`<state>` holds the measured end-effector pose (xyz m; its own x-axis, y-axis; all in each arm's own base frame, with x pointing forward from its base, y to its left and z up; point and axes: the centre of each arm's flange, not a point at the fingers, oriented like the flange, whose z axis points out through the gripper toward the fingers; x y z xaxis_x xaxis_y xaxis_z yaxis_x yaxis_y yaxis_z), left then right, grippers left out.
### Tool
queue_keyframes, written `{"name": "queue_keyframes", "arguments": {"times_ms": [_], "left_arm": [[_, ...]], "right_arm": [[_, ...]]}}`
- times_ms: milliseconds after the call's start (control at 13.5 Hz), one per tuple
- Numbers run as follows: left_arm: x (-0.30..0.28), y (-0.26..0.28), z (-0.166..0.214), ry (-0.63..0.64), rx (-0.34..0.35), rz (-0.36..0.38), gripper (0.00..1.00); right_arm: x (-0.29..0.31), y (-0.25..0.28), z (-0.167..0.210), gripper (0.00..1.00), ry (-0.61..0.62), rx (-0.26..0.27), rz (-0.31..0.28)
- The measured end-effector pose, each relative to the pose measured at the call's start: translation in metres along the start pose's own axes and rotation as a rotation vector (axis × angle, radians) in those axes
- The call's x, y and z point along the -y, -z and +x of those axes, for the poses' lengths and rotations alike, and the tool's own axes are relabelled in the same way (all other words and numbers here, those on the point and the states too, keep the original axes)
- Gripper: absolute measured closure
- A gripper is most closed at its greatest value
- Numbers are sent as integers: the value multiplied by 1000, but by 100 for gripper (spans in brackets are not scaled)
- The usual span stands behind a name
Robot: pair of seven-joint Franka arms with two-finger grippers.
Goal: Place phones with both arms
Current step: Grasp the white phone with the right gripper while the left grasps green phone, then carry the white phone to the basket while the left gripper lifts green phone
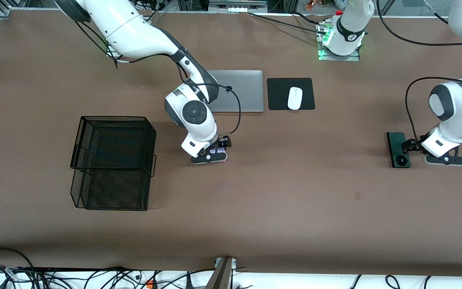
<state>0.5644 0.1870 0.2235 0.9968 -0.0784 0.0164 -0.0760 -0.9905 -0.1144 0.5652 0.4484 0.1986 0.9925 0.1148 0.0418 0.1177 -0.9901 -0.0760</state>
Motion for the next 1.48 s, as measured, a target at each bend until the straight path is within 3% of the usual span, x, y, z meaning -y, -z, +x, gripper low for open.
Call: {"name": "queue_keyframes", "arguments": {"times_ms": [815,1333,1481], "left_arm": [[-13,-41,-11,51,14,-50,0],[-13,-56,-31,77,-1,-60,0],[-19,-58,-31,79,-8,-73,0]], "right_arm": [[3,-13,-3,0,62,-36,-47],[5,-33,-4,0,73,-67,-24],[4,-32,-3,5,72,-69,-26]]}}
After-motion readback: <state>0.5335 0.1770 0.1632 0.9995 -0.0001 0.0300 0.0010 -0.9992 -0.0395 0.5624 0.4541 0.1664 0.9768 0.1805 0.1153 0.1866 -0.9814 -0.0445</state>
